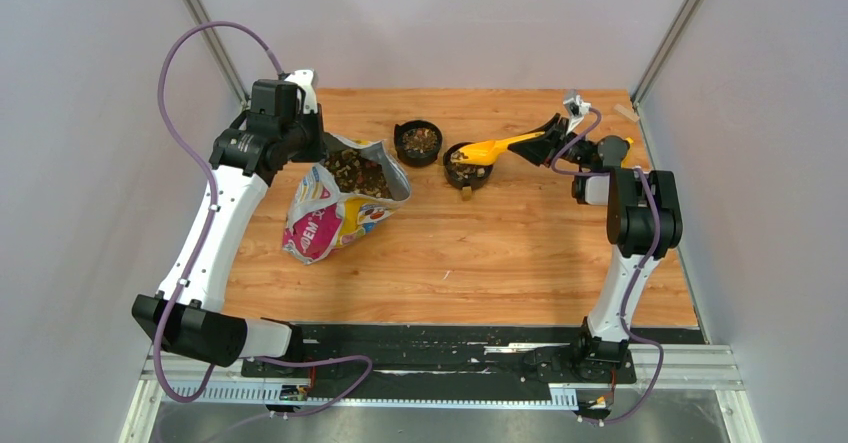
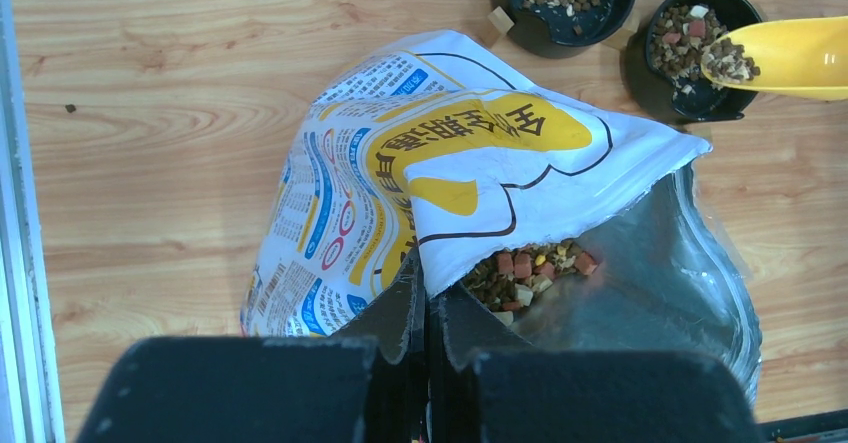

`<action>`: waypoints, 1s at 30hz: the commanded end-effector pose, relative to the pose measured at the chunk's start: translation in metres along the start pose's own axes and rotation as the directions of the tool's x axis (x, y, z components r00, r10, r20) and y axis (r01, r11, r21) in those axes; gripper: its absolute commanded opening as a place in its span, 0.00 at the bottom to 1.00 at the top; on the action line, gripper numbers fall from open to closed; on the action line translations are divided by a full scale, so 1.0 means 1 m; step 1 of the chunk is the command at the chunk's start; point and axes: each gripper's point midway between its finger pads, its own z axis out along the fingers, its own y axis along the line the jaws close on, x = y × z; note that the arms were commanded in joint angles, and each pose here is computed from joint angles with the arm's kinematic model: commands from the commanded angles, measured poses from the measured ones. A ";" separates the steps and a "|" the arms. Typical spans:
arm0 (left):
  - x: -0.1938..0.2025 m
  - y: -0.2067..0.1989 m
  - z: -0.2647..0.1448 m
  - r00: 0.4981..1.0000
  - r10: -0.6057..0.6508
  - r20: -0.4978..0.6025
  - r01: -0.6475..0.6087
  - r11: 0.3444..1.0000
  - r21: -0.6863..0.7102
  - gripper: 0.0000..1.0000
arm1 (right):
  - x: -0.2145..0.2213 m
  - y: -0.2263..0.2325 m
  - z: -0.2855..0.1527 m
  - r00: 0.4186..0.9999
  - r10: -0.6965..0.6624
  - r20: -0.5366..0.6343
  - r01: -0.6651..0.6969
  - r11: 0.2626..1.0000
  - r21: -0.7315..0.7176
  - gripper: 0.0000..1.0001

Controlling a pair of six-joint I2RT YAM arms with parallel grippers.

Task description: Serve the pet food

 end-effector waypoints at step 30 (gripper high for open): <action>-0.033 0.002 -0.024 0.989 -0.020 0.150 0.019 1.000 0.005 0.00 | -0.023 0.007 -0.002 0.978 -0.094 -0.187 0.147 0.943 0.299 0.00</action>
